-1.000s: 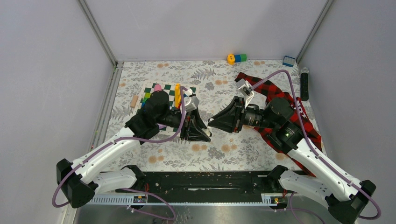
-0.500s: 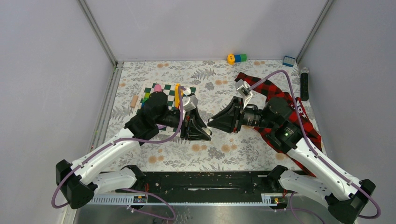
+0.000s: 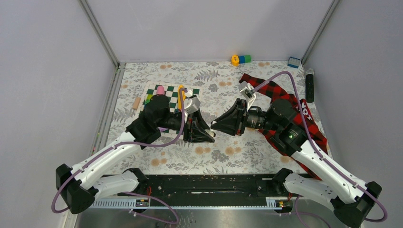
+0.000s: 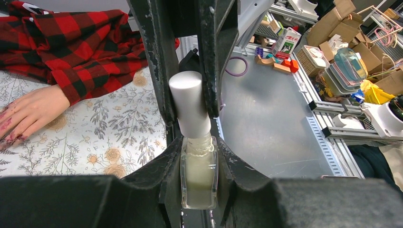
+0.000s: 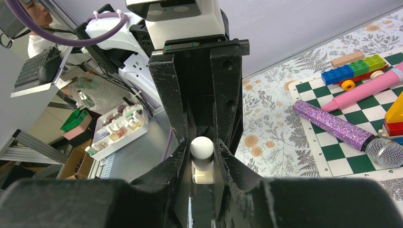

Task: Paint the nails
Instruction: Close the nail polish bottle.

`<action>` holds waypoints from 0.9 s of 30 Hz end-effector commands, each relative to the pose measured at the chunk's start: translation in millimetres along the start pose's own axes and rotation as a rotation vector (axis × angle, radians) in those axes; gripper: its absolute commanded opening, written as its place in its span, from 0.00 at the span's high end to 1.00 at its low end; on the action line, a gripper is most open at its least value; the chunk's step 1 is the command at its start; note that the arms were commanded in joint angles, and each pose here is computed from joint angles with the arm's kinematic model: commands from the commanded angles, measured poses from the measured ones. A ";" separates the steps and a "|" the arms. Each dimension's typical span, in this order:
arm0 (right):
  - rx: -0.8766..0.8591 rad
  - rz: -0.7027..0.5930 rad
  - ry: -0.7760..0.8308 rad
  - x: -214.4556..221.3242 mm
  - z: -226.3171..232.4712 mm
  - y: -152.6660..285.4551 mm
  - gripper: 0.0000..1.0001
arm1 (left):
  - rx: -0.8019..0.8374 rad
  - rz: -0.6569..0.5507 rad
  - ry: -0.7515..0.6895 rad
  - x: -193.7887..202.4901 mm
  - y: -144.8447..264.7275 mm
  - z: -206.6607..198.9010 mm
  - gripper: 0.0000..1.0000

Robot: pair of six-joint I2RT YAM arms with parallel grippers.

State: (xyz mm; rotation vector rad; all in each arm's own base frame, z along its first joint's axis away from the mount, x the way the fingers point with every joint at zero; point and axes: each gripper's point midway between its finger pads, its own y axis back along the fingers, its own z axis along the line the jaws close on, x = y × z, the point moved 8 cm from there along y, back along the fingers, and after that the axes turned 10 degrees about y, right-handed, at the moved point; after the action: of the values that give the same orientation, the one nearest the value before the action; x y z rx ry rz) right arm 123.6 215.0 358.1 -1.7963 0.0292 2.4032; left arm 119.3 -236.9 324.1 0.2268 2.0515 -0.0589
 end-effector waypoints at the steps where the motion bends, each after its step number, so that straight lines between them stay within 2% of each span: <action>1: -0.033 -0.012 0.033 -9.5 9.7 -0.3 1.00 | 0.000 -0.068 -0.083 -14.0 2.4 -7.6 1.00; 27: -0.019 0.008 0.005 3.6 3.9 -9.3 1.00 | -0.083 -0.168 -0.098 -18.4 8.1 -3.4 1.00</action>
State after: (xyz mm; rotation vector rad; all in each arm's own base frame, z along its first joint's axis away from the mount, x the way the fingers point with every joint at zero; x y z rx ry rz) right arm 125.2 221.6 353.1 -1.7853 0.0596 2.4101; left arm 120.8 -234.3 320.7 0.1348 2.0498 -0.0353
